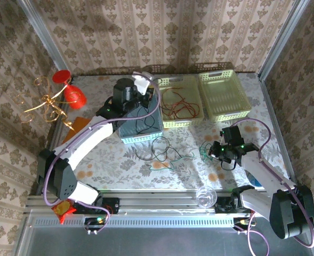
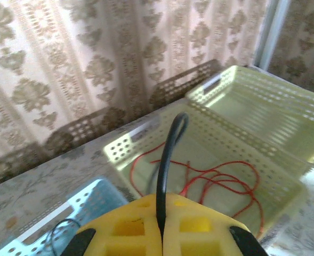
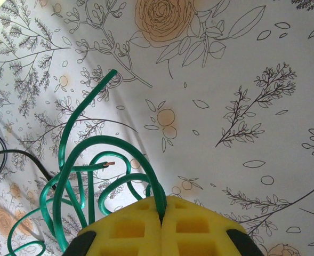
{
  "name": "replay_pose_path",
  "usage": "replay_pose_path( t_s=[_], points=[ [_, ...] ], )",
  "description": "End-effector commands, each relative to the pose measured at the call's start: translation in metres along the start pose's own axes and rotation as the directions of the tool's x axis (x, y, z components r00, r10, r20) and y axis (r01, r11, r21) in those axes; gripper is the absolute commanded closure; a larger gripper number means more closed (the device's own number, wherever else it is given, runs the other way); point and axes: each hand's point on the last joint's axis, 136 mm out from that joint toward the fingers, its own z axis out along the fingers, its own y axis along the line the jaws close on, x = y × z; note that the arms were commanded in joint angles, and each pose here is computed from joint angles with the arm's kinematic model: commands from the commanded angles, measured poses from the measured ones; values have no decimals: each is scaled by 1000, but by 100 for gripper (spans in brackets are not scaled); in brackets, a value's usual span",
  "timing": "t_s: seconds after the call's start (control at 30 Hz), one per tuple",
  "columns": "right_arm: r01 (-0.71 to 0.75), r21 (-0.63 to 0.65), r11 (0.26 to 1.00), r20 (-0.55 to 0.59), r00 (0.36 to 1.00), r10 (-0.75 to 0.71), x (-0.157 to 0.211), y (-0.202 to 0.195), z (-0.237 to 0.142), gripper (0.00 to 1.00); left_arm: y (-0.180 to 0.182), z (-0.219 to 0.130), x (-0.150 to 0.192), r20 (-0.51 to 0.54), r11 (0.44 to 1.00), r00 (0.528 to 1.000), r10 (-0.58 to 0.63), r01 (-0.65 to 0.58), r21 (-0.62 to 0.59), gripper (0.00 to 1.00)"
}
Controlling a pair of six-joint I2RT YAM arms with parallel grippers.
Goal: Untangle the cables
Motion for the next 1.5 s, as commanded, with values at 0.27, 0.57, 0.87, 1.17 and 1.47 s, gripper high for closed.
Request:
replay_pose_path(
  t_s=[0.27,0.57,0.87,1.17,1.47],
  points=[
    [-8,-15,1000,26,1000,8,-2,1,-5,100,79,35,80,-103,961,983,-155,125,-246,100],
    [-3,-30,1000,20,1000,3,-1,3,-4,100,76,32,90,-133,952,985,-106,63,-298,25],
    [-7,-23,1000,25,1000,7,-8,5,1,100,-79,-19,130,-279,951,943,180,-94,295,7],
    [-4,-26,1000,22,1000,5,-15,9,6,100,-153,-69,235,-527,850,737,423,-122,512,9],
    [-1,-20,1000,13,1000,1,-15,8,9,100,-169,-57,260,-581,835,650,490,-159,527,8]
  ],
)
